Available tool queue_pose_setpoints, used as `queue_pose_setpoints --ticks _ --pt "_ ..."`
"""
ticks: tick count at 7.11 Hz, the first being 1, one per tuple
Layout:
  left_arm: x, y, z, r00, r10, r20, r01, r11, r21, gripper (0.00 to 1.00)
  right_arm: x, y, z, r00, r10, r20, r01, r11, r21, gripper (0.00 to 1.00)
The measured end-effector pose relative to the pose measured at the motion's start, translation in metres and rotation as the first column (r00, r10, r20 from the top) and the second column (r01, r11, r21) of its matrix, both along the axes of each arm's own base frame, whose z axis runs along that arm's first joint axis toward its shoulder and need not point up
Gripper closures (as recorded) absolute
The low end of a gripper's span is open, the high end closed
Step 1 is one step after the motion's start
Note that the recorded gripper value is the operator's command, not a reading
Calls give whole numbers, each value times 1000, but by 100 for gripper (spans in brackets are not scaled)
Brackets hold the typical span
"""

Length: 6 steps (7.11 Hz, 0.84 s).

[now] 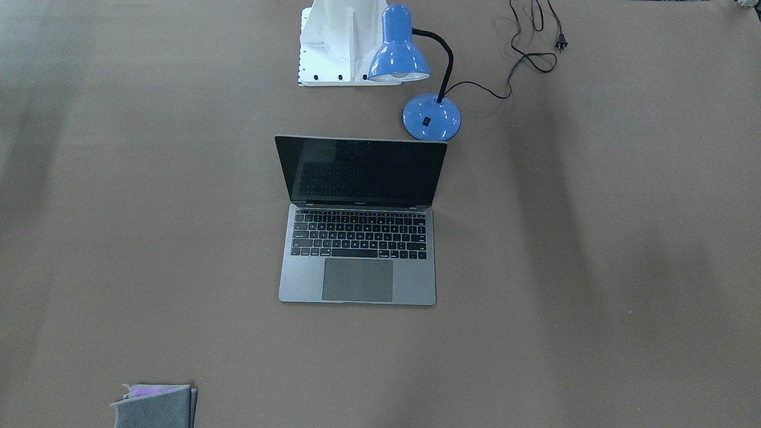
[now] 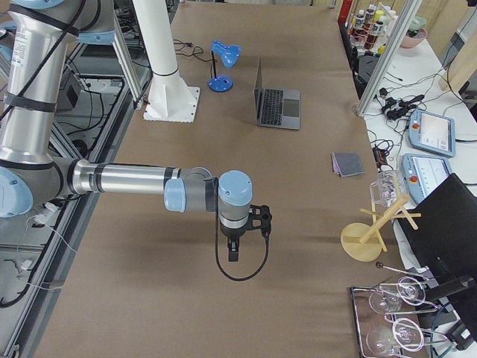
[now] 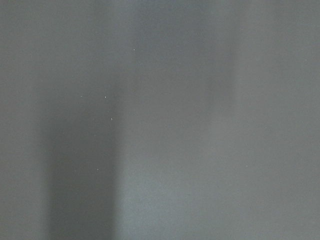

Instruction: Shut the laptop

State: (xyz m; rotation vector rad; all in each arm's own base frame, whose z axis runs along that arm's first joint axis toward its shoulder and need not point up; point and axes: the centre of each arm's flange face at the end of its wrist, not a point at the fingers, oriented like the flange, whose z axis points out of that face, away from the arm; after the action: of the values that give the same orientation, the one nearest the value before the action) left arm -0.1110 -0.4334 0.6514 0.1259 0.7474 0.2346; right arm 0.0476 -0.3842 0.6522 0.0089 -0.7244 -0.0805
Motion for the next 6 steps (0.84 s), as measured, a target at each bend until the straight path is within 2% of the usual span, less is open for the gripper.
queue_pose_setpoints --ticks 4,5,6 --pt "1 4 1 1000 -1 7 1 998 56 1 0 0 -1 1000 -1 0 1 1000 2 0" --pt "1 2 -1 1000 -4 5 4 998 62 1 0 -1 -1 1000 0 0 0 1000 11 0" --pt "0 -5 -7 1000 -5 4 5 997 77 1 0 -2 -3 1000 1 2 -1 999 46 0"
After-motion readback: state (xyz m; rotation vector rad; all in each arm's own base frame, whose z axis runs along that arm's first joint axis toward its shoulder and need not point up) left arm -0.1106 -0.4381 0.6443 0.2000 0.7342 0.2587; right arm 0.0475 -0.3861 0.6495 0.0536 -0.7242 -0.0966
